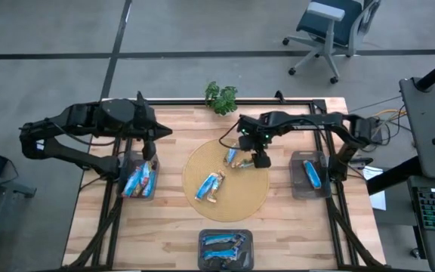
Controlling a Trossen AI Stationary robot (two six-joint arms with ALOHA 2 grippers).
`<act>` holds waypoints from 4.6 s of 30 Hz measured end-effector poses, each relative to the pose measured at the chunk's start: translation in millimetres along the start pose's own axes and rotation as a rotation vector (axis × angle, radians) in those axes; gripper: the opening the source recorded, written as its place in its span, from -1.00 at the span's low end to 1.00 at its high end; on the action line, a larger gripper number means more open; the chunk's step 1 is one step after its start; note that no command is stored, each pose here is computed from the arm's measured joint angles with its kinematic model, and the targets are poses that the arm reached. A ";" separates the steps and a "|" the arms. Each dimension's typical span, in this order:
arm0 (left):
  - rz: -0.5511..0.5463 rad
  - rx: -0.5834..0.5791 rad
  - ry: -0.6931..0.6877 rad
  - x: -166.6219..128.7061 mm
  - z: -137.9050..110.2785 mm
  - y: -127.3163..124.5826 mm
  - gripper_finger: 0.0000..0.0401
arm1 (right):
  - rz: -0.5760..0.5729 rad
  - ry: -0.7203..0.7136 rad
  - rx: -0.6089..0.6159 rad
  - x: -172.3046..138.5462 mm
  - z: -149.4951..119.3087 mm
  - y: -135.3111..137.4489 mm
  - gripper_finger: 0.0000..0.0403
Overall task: Pick and place Granola Bars by type
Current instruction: Put the yellow granola bar into the top right bin
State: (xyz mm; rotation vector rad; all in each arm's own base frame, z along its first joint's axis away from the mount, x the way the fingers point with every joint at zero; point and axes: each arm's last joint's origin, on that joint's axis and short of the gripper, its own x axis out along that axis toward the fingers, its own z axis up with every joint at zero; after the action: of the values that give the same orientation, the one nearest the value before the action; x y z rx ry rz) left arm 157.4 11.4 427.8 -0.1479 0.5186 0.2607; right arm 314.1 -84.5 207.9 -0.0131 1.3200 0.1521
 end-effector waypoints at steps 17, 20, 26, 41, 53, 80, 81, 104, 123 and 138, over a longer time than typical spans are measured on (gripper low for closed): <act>0.039 0.006 0.002 0.6 -0.4 1.1 -1.00 | 0.040 0.006 -0.085 34.8 12.2 3.2 0.04; 0.041 0.006 0.002 0.7 -0.4 1.3 -1.00 | 0.035 0.011 -0.085 41.0 13.2 1.3 0.04; 0.048 0.006 0.002 0.9 -0.4 1.6 -1.00 | 0.041 0.039 -0.084 53.5 13.0 -0.7 0.04; 0.085 0.004 -0.005 1.0 -0.1 2.9 -1.00 | 0.026 0.103 -0.075 75.8 11.6 -5.1 0.04; 0.098 0.009 -0.007 1.0 0.0 3.4 -1.00 | 0.006 0.101 -0.078 74.5 11.7 -5.7 -0.42; 0.101 0.006 -0.010 1.0 0.3 3.4 -1.00 | -0.024 0.045 0.004 -38.5 -16.3 26.4 -0.72; 0.100 0.006 -0.011 1.0 0.3 3.4 -1.00 | -0.030 0.024 0.009 -47.8 -19.0 29.7 -0.72; 0.100 -0.013 -0.012 1.0 0.4 3.4 -1.00 | -0.034 -0.023 0.214 -143.3 -95.5 89.6 -0.72; 0.100 -0.020 -0.012 1.0 0.3 3.4 -1.00 | 0.008 0.246 0.699 -93.4 -136.1 99.2 -0.72; 0.100 -0.010 -0.011 0.9 0.2 3.4 -1.00 | -0.008 0.233 1.048 -86.4 -168.3 110.0 -0.74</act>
State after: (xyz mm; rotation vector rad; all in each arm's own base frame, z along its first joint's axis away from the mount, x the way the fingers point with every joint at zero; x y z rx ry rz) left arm 157.3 14.9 427.3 -0.1305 0.5144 0.3618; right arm 118.2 -0.7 257.7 0.8708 1.4968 -0.5737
